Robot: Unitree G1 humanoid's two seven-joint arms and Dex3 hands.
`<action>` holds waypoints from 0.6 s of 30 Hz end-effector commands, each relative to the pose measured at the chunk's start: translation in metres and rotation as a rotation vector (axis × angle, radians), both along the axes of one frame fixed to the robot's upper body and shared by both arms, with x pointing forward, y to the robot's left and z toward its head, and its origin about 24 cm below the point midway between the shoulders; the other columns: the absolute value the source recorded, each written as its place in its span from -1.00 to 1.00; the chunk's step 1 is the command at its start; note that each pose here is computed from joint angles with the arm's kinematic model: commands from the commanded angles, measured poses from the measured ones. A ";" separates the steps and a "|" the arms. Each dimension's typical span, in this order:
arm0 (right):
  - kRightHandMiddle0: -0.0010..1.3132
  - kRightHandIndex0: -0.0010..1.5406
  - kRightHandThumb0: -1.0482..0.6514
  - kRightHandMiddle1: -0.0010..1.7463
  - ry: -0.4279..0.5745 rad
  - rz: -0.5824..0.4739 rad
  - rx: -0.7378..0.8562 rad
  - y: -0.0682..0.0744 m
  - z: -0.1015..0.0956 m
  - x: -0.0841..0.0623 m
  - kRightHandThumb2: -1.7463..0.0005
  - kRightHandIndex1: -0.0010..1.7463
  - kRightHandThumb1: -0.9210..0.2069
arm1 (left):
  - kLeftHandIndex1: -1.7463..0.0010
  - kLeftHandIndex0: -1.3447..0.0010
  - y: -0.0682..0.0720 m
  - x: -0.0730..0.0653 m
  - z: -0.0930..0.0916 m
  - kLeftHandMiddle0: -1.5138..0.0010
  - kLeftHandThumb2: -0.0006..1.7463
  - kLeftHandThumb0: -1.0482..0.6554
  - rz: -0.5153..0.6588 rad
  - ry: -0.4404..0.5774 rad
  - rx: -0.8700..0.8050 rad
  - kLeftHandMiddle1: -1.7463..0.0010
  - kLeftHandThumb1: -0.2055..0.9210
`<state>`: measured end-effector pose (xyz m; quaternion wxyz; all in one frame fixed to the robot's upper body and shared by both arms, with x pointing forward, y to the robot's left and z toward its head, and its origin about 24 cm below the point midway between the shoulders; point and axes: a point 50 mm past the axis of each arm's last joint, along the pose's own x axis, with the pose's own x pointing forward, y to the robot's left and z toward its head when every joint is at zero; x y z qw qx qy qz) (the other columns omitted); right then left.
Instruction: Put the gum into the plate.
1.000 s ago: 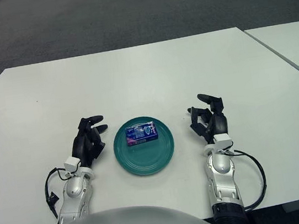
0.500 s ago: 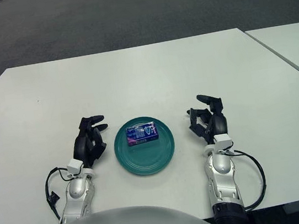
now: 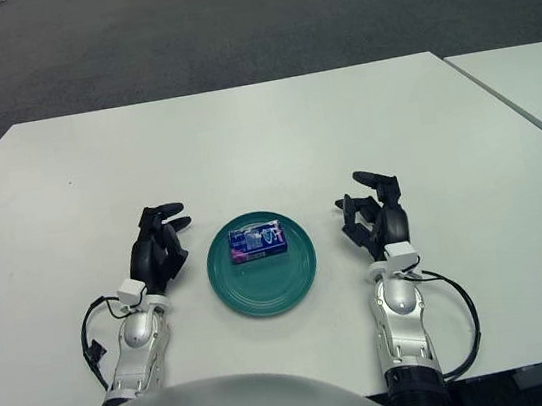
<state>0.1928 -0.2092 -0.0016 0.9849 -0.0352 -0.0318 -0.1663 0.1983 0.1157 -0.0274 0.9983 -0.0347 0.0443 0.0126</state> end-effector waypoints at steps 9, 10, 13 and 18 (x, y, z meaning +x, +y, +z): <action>-0.87 -0.28 -0.49 0.31 0.186 0.002 0.024 0.010 -0.037 -0.028 0.19 0.07 -1.00 | -0.74 0.77 0.003 -0.017 -0.024 0.76 0.01 -0.76 0.004 0.137 0.055 -0.46 1.00; -0.87 -0.28 -0.49 0.30 0.187 0.001 0.025 0.010 -0.038 -0.028 0.19 0.07 -1.00 | -0.73 0.78 0.003 -0.016 -0.025 0.76 0.01 -0.76 0.006 0.139 0.058 -0.46 1.00; -0.87 -0.30 -0.49 0.30 0.187 -0.001 0.027 0.011 -0.038 -0.028 0.19 0.06 -1.00 | -0.71 0.80 0.003 -0.016 -0.024 0.76 0.02 -0.74 0.008 0.141 0.063 -0.44 1.00; -0.87 -0.31 -0.49 0.30 0.192 0.000 0.032 0.011 -0.039 -0.029 0.20 0.05 -1.00 | -0.69 0.80 0.001 -0.016 -0.024 0.75 0.02 -0.73 0.008 0.145 0.027 -0.42 1.00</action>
